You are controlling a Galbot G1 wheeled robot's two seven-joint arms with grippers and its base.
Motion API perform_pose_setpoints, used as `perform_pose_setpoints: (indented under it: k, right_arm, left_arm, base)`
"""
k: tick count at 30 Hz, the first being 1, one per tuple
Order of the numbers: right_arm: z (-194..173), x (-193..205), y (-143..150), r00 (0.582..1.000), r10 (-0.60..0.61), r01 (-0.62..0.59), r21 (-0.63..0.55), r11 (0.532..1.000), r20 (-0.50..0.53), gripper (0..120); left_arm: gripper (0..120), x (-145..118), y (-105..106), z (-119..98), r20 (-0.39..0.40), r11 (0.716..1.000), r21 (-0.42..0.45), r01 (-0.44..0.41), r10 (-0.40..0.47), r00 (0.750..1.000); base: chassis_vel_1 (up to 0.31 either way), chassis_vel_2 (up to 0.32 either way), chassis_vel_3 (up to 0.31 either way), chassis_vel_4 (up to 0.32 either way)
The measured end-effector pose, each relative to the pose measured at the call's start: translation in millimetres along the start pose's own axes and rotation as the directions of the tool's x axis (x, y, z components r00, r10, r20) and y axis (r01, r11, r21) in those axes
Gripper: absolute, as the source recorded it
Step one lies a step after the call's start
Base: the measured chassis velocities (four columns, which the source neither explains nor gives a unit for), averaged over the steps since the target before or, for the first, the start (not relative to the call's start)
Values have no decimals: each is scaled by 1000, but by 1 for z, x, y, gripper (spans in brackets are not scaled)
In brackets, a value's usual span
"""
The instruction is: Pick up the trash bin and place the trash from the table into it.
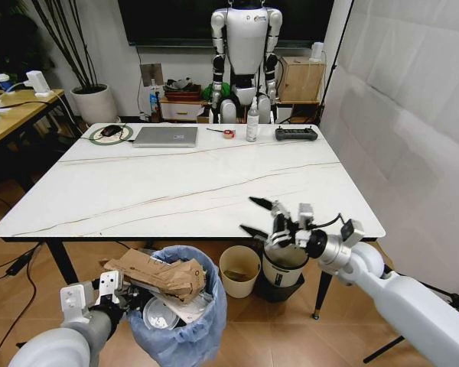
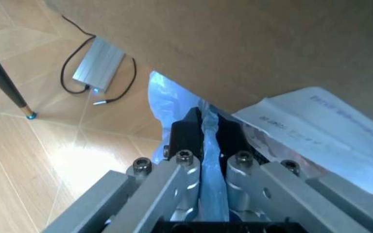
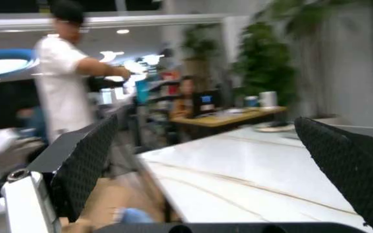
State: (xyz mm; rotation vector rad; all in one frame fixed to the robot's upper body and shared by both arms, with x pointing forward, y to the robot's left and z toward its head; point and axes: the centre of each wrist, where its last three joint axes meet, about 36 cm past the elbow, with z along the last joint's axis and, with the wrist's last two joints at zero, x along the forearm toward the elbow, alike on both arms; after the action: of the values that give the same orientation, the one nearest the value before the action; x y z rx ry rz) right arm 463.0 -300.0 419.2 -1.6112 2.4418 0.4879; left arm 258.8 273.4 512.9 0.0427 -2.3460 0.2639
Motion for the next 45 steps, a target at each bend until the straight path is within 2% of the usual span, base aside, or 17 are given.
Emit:
perform_pose_setpoints:
  k: [1, 3, 4, 5, 9, 12, 13, 14, 17, 20, 22, 25, 34, 39, 45]
  right_arm:
    - [0, 4, -1, 1000, 27, -27, 8, 1000, 3, 100]
    - [2, 30, 1, 979, 201, -201, 69, 977, 17, 100]
    - [1, 40, 4, 969, 248, -248, 85, 965, 12, 100]
    - [1, 40, 4, 969, 248, -248, 85, 965, 12, 100]
    - [2, 69, 16, 922, 386, -386, 111, 916, 17, 100]
    - [-6, 91, 33, 864, 503, -503, 132, 854, 39, 100]
    - [-6, 91, 33, 864, 503, -503, 132, 854, 39, 100]
    - [-8, 97, 40, 832, 554, -554, 146, 820, 45, 100]
    - [-11, 112, 58, 774, 632, -631, 159, 759, 51, 100]
    - [-7, 134, 73, 743, 668, -659, 211, 722, 36, 100]
    - [-6, 137, 76, 738, 673, -664, 215, 716, 36, 100]
    - [0, 156, 96, 704, 709, -699, 229, 677, 53, 100]
    - [11, 184, 131, 652, 755, -744, 261, 615, 79, 100]
    - [19, 190, 143, 635, 769, -759, 251, 601, 79, 100]
    - [20, 190, 143, 634, 769, -759, 251, 601, 80, 100]
  left_arm:
    - [0, 0, 0, 0, 0, 1000, 0, -1, 1, 1000]
    - [0, 1, -1, -1, 8, 1000, 1, -6, 6, 1000]
    - [0, 2, -1, -2, 10, 1000, 1, -8, 8, 1000]
    - [0, 2, -1, -2, 10, 1000, 1, -8, 8, 1000]
    - [0, 2, -2, -3, 16, 1000, 2, -15, 15, 1000]
    - [0, 1, -4, -4, 24, 1000, 4, -26, 26, 999]
    - [0, 1, -4, -4, 24, 1000, 4, -26, 26, 999]
    - [0, 1, -4, -5, 25, 1000, 7, -29, 28, 999]
    - [0, 1, -5, -4, 26, 999, 12, -32, 32, 999]
    - [0, 1, -5, -4, 28, 999, 12, -33, 32, 999]
    - [0, 1, -5, -4, 29, 999, 11, -33, 32, 999]
    - [0, -1, -6, -3, 32, 999, 12, -37, 36, 999]
    - [0, -7, -4, 1, 27, 999, 12, -36, 36, 999]
    - [0, -7, -4, 5, 20, 999, 11, -40, 40, 999]
    - [0, -6, -1, 11, 2, 999, 9, -37, 37, 999]
  base:
    - [0, 0, 0, 0]
    - [0, 0, 0, 0]
    - [0, 0, 0, 0]
    - [0, 0, 0, 0]
    - [0, 0, 0, 0]
    - [0, 0, 0, 0]
    - [0, 0, 0, 0]
    - [0, 0, 0, 0]
    - [0, 0, 0, 0]
    - [0, 0, 0, 0]
    - [0, 0, 0, 0]
    - [0, 0, 0, 0]
    - [0, 0, 0, 0]
    - [0, 0, 0, 0]
    - [0, 0, 0, 0]
